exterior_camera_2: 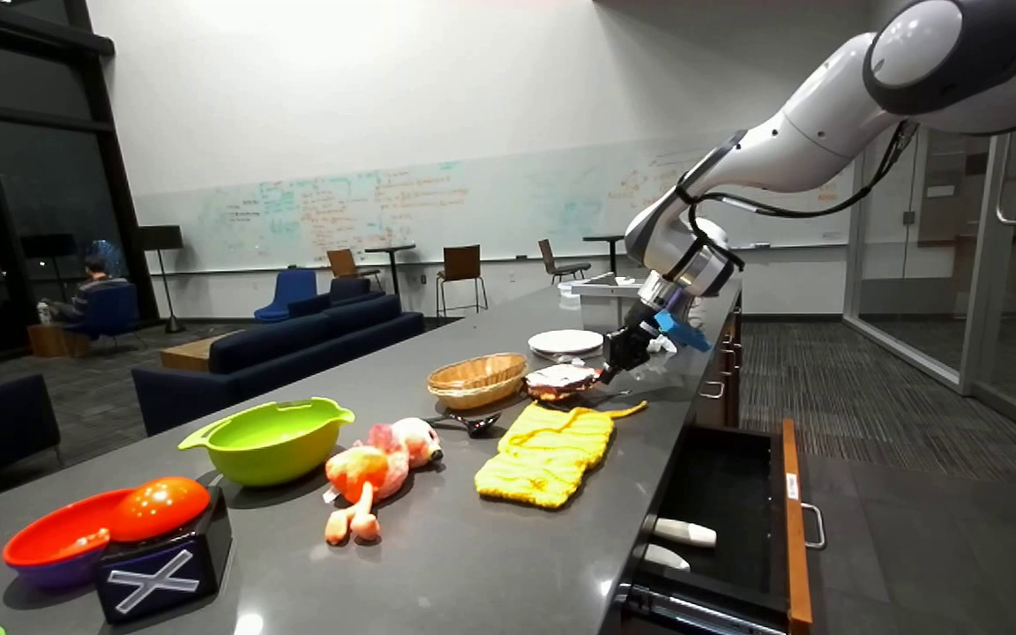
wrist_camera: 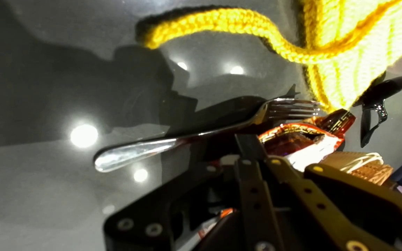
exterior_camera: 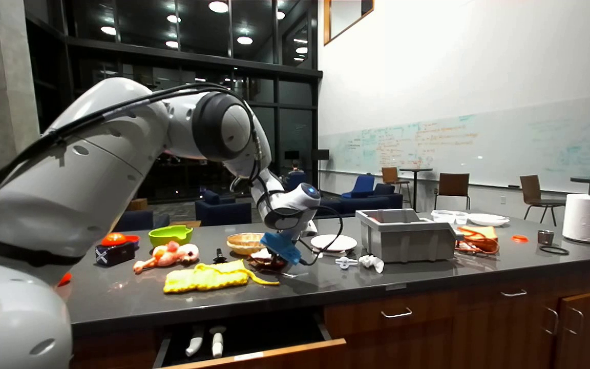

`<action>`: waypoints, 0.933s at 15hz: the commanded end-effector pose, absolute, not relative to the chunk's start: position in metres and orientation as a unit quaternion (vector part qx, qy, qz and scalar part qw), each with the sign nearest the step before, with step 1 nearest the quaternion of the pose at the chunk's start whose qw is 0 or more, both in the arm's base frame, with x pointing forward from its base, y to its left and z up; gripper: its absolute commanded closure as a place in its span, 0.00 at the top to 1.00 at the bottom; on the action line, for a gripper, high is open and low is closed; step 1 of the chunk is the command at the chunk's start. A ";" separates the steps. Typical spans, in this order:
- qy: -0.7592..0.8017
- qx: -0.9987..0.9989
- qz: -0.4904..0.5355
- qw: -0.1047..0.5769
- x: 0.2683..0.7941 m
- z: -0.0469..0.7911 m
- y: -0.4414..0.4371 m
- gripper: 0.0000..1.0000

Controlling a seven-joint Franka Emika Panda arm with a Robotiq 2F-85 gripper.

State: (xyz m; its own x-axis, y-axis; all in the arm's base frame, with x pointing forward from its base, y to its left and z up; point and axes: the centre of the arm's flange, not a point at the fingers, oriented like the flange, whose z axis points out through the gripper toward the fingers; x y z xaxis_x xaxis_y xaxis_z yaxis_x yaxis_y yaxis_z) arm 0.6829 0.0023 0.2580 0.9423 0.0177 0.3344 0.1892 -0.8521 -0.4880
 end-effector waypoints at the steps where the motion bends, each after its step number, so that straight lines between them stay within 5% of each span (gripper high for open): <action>1: -0.059 -0.949 -0.167 0.262 0.663 0.273 -0.006 0.00; 14: -0.040 -0.931 -0.235 0.276 0.619 0.298 -0.054 0.00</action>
State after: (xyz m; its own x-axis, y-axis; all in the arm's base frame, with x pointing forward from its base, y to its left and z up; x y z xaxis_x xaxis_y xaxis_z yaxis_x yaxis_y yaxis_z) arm 0.6406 -0.0456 0.2874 0.9079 -0.0338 0.4179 0.1951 -0.8481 -0.4926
